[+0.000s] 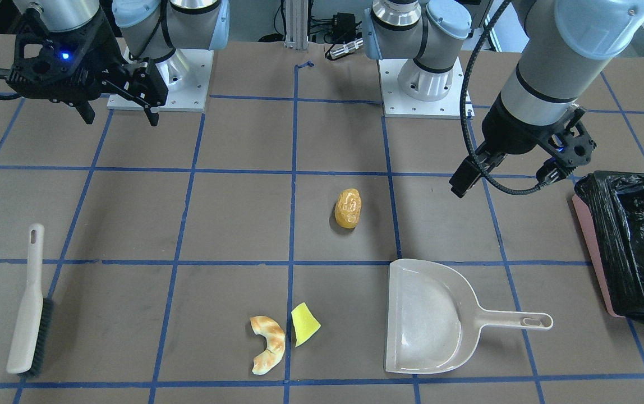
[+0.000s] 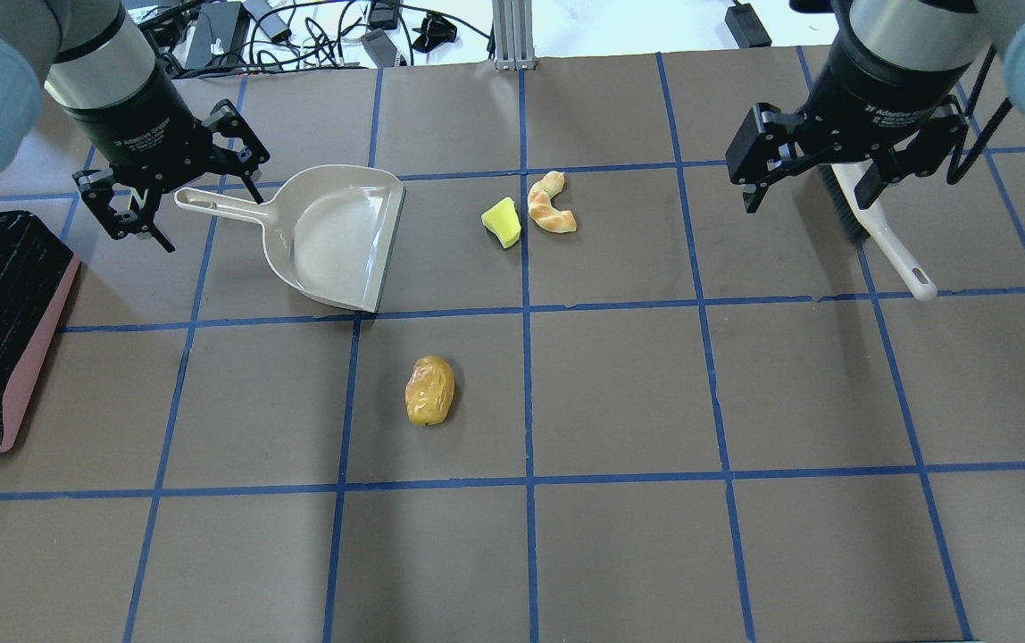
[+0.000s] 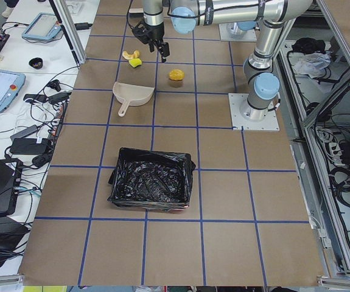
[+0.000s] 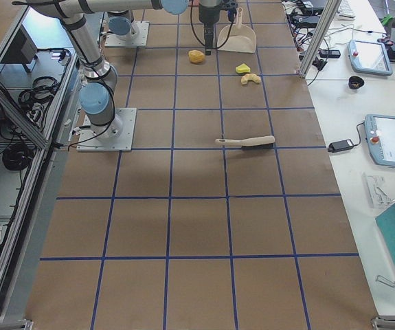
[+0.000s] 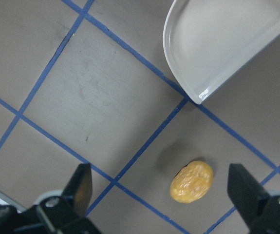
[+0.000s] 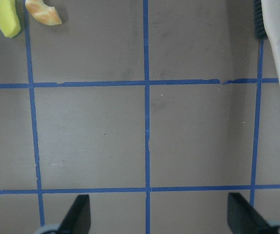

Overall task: Sweep and dump trash into bin
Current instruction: 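Open the left gripper and move it to the beige dustpan handle, then grasp the dustpan handle with left gripper while right gripper grasps brush handle, then slide the dustpan toward the sponge and crust while lifting the brush, then move the brush with right gripper toward the dustpan behind the crust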

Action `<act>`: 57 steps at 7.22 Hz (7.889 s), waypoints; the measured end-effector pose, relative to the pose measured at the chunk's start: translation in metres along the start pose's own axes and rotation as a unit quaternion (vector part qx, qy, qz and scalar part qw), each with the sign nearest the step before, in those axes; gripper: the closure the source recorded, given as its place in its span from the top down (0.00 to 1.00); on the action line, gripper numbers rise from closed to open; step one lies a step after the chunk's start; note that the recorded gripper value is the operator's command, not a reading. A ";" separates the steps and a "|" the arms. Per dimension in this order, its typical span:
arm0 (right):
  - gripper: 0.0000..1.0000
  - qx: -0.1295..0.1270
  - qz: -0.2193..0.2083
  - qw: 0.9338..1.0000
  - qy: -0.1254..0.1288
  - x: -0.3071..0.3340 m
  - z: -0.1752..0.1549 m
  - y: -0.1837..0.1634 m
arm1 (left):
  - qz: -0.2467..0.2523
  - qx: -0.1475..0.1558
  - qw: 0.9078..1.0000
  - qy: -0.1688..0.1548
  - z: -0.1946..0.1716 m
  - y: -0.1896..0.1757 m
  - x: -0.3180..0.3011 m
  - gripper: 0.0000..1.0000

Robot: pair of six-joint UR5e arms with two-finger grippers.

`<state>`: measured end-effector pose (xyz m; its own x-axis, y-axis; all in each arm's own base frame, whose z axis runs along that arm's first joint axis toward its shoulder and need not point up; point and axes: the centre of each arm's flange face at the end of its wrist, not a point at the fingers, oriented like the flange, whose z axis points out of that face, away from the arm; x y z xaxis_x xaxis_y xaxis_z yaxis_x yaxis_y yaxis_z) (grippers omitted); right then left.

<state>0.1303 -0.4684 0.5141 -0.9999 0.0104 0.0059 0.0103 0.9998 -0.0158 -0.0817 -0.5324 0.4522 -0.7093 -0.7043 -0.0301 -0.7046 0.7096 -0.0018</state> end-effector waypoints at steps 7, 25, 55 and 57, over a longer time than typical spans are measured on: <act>0.99 -0.016 -0.019 1.000 -0.001 0.046 0.049 -0.037 | -0.270 0.040 0.961 -0.048 0.046 -0.102 0.016 1.00; 0.95 -0.046 -0.080 0.995 0.042 0.241 0.272 -0.120 | -0.356 0.093 0.923 -0.112 0.219 -0.185 0.092 0.72; 0.00 -0.032 -0.020 0.999 0.037 0.073 0.255 -0.114 | -0.411 0.135 0.891 -0.138 0.206 -0.070 0.231 0.00; 0.00 -0.028 -0.005 0.999 0.018 0.034 0.255 -0.109 | -0.411 0.135 0.891 -0.139 0.206 -0.070 0.231 0.00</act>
<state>0.0936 -0.5813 0.2613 -0.9991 0.0007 0.0415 0.0024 0.9992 0.0411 -0.1916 -0.7402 0.2391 0.1020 -0.9829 -0.1532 -0.9255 -0.0373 -0.3770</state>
